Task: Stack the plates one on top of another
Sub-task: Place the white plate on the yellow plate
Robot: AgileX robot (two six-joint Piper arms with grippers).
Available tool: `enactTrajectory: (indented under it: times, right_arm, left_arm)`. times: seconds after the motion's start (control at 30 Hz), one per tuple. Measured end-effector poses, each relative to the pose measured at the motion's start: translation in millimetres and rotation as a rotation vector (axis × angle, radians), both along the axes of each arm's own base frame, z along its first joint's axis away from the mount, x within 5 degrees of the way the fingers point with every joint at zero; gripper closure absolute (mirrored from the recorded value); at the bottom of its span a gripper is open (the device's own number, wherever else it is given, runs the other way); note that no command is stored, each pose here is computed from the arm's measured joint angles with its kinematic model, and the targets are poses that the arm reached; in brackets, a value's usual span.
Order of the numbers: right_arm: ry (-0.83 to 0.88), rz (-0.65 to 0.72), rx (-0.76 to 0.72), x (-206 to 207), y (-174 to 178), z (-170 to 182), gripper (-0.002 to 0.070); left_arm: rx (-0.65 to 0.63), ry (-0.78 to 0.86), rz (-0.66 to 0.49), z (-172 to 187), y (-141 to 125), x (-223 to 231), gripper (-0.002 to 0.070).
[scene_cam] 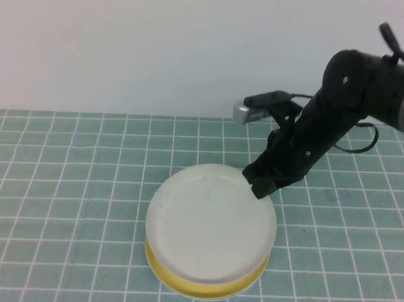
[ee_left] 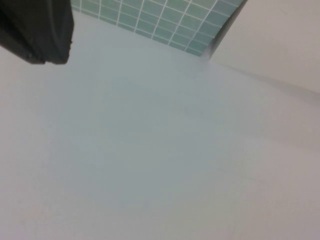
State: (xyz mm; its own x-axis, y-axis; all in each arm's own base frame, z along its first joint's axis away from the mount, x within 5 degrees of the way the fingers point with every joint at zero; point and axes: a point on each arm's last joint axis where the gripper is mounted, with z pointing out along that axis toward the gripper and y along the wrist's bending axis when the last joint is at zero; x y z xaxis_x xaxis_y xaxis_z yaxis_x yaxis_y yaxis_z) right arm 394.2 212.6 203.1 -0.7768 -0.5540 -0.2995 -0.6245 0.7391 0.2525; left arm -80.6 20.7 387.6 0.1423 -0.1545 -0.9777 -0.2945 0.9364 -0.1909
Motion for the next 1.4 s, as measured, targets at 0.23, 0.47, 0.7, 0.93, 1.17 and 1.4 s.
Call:
enactTrajectory:
  times: [0.23, 0.47, 0.7, 0.93, 1.17, 1.4]
  right_arm:
    - [0.045, -0.001, -0.04, 4.0, 0.2, -26.0, 0.0665]
    - [0.037, 0.019, -0.045, 3.3, 2.1, -26.9, 0.066]
    - [0.024, 0.055, -0.058, -0.5, 13.6, -33.7, 0.062]
    - [0.017, 0.068, -0.092, -1.3, 15.8, -39.2, 0.0466]
    - [0.01, 0.04, -0.127, -1.7, 11.7, -33.0, 0.0432]
    - [-0.035, 0.05, -0.107, -12.9, 6.0, 13.0, 0.0634]
  left_arm:
    - [-0.008, -0.043, -0.07, -3.1, -5.4, 13.4, 0.0676]
    - [0.108, -0.24, -0.158, -11.6, -10.2, 49.5, 0.0676]
    - [-0.048, -0.278, -0.319, -44.3, -18.8, 82.1, 0.0676]
    - [-0.059, -0.18, -0.317, -82.3, -19.1, 104.9, 0.0676]
    - [-0.079, -0.035, -0.315, -137.3, -19.4, 126.5, 0.0676]
    - [-0.079, -0.022, -0.328, -175.2, -20.7, 136.2, 0.0676]
